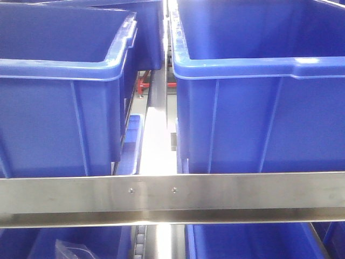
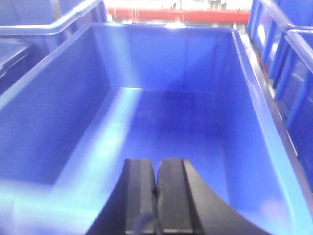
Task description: Place yellow foam block on left shelf second layer
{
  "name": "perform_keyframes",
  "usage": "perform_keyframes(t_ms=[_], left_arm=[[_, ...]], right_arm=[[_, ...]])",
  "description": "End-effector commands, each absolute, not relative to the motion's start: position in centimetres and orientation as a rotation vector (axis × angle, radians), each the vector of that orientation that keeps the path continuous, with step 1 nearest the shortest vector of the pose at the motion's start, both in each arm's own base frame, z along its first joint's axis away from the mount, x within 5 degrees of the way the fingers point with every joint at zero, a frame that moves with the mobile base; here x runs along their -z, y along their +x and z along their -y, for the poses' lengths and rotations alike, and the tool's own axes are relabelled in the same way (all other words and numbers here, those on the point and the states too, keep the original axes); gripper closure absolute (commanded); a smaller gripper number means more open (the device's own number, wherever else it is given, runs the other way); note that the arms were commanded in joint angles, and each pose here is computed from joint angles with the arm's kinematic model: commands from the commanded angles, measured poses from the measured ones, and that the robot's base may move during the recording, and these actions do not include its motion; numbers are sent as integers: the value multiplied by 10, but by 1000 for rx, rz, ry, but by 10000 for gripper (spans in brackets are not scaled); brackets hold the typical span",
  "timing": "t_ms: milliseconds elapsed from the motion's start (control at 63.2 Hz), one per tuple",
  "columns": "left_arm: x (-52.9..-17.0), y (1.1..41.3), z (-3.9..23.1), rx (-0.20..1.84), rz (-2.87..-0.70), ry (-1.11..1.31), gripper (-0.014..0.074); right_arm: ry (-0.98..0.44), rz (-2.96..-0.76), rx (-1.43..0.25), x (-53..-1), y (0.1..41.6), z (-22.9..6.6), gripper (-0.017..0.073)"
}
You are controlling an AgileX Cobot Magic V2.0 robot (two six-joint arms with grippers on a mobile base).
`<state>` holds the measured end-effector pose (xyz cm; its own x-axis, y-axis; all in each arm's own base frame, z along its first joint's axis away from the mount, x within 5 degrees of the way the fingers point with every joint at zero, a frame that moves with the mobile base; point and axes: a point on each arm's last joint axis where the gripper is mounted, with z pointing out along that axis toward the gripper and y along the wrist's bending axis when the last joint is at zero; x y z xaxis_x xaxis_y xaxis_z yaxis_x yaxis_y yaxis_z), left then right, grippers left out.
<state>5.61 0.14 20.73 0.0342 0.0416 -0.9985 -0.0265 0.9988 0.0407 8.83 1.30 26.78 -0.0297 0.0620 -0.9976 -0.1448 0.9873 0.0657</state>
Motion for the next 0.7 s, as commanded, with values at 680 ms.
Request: perform_keyframes(t_ms=[680], left_arm=[[-206,56,-1,-46,-1464,4,470]], right_arm=[[-149,-1489,-83,-255,69,-11,504]])
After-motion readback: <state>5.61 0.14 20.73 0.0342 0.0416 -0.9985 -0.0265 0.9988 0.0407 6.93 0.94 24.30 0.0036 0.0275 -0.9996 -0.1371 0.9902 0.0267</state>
